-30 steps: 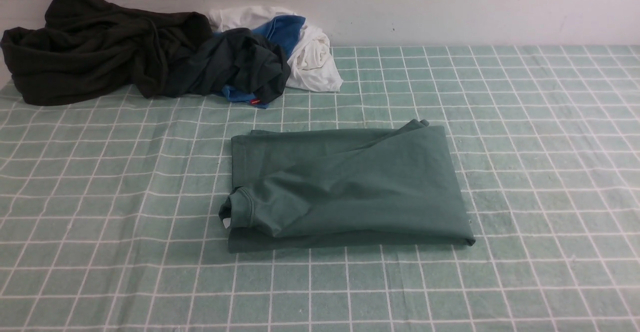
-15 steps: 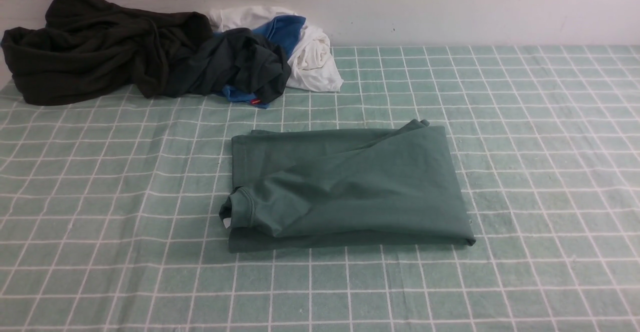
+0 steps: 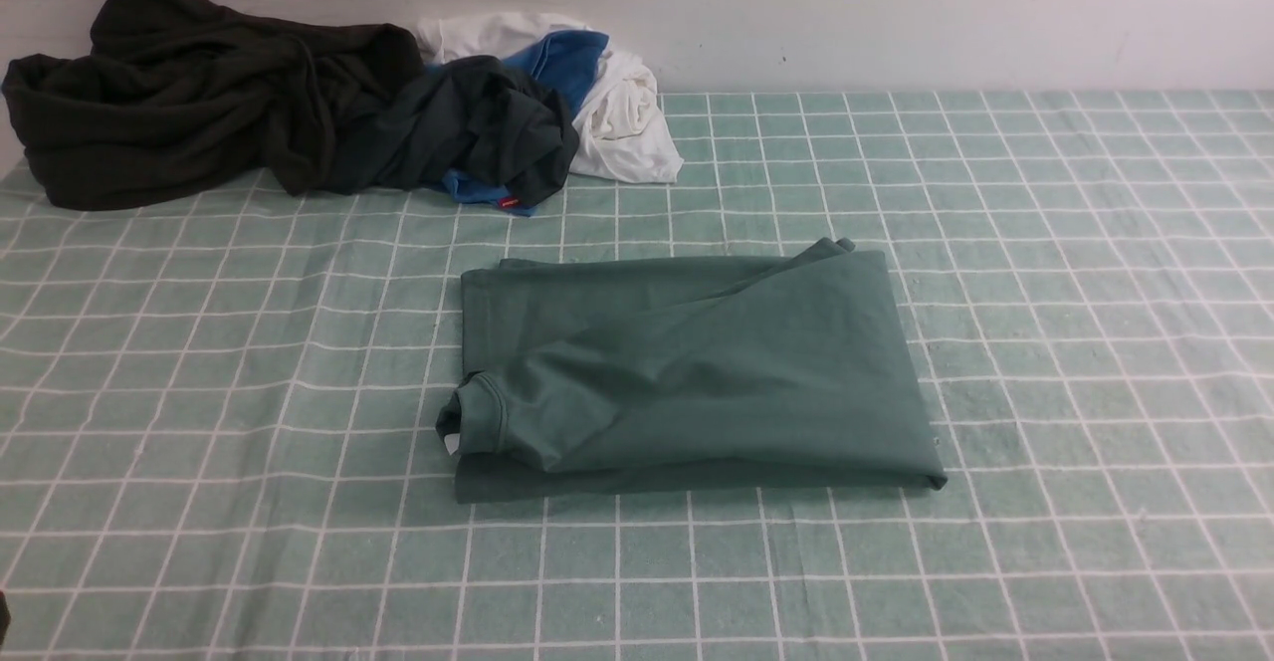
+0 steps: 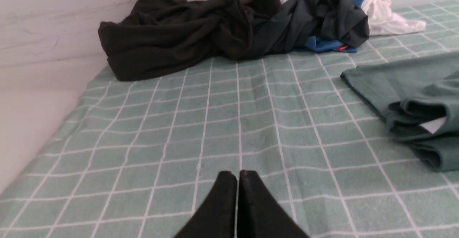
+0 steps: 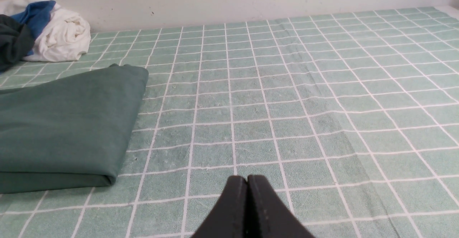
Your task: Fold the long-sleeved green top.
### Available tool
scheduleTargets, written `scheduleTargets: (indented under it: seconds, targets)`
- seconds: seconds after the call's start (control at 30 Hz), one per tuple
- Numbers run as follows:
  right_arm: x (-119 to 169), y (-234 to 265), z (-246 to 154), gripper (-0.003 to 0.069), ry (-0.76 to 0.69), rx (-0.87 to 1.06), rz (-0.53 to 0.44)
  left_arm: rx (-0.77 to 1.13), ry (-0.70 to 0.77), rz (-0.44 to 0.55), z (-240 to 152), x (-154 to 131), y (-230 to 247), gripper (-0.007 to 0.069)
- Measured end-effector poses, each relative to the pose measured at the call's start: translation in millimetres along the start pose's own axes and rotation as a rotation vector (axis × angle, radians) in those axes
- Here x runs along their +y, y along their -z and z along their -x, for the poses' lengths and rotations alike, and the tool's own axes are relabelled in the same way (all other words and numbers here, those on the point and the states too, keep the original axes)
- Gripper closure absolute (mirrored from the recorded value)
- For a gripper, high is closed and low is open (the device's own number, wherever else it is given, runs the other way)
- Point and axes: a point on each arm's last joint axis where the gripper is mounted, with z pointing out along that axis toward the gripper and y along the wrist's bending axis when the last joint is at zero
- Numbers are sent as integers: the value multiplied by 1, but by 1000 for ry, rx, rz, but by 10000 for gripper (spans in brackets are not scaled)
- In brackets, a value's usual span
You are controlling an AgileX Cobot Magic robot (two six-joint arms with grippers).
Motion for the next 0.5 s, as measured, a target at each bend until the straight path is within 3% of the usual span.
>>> scheduleTargets:
  seconds: [0.5]
  targets:
    - [0, 0, 0, 673, 1, 1, 0, 93, 32, -6, -9, -1, 1, 629]
